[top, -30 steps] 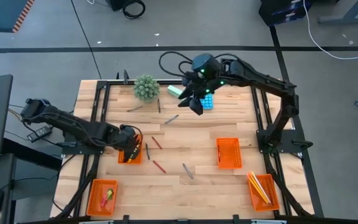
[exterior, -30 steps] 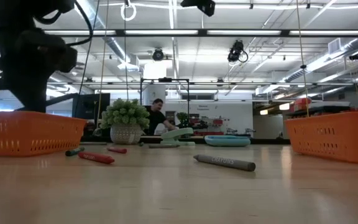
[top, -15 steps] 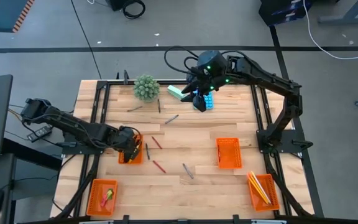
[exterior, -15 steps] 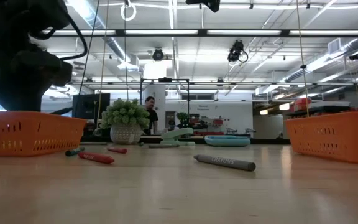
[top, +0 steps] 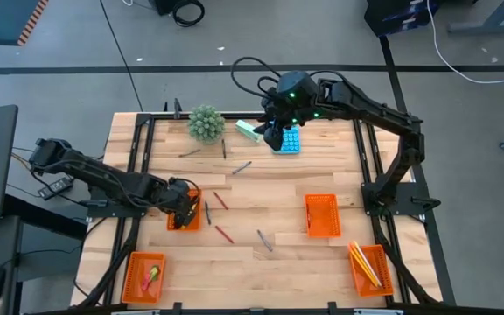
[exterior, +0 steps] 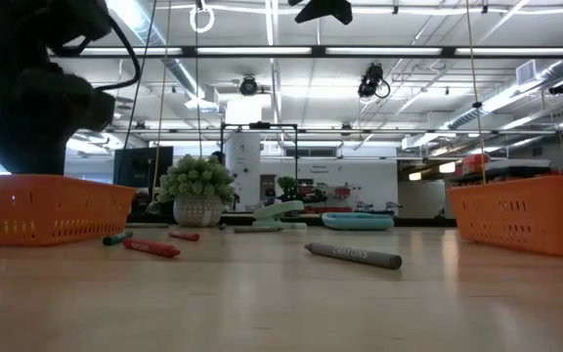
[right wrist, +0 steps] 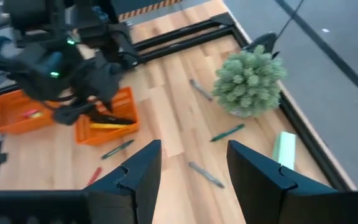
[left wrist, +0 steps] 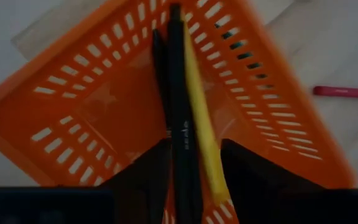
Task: Sort crayons/erasers/pens/pencils in bins
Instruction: Put the middle gray crayon into the top right orange basket
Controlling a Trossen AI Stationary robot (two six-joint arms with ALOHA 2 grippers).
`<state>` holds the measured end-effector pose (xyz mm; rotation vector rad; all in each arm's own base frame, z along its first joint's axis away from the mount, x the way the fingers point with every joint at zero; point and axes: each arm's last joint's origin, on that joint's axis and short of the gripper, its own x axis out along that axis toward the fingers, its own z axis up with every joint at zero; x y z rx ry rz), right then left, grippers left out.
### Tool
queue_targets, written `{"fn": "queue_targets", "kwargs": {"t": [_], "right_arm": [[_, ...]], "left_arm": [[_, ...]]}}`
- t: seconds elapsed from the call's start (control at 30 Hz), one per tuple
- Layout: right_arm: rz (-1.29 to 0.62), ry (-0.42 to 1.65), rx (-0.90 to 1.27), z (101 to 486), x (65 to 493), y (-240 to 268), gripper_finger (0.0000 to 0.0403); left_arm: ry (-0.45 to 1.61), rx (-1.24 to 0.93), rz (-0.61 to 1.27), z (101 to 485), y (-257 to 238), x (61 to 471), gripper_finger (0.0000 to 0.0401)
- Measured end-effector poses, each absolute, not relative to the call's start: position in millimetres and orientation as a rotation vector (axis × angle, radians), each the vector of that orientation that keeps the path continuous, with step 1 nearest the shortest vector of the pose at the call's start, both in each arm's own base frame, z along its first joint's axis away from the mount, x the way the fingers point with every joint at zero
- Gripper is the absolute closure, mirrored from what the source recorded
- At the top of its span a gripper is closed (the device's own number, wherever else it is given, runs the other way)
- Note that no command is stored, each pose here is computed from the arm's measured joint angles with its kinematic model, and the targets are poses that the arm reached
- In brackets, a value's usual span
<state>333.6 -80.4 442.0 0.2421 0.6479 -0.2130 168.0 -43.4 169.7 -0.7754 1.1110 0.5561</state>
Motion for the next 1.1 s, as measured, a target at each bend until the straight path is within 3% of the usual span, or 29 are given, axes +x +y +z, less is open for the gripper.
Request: {"fn": "queue_targets", "kwargs": {"t": [0.33,0.53,0.8,1.1], "right_arm": [[-0.167,0.631,-0.117,417.5,380.2,-70.2,0.0215],[-0.192,0.653,-0.036,380.6,418.3,-73.3,0.0215],[-0.260,0.780,0.045,318.9,449.7,-106.2,0.0215],[-0.122,0.939,-0.018,256.6,473.6,-105.8,0.0215]], "left_arm": [[1.009,-0.522,0.524,241.5,-43.0,184.0,0.0255],[0.870,-0.387,0.609,317.3,-30.7,178.8,0.0270],[0.512,-0.317,0.519,416.6,-10.9,115.8,0.0283],[0.239,-0.337,0.416,445.1,5.3,46.3,0.0282]]}}
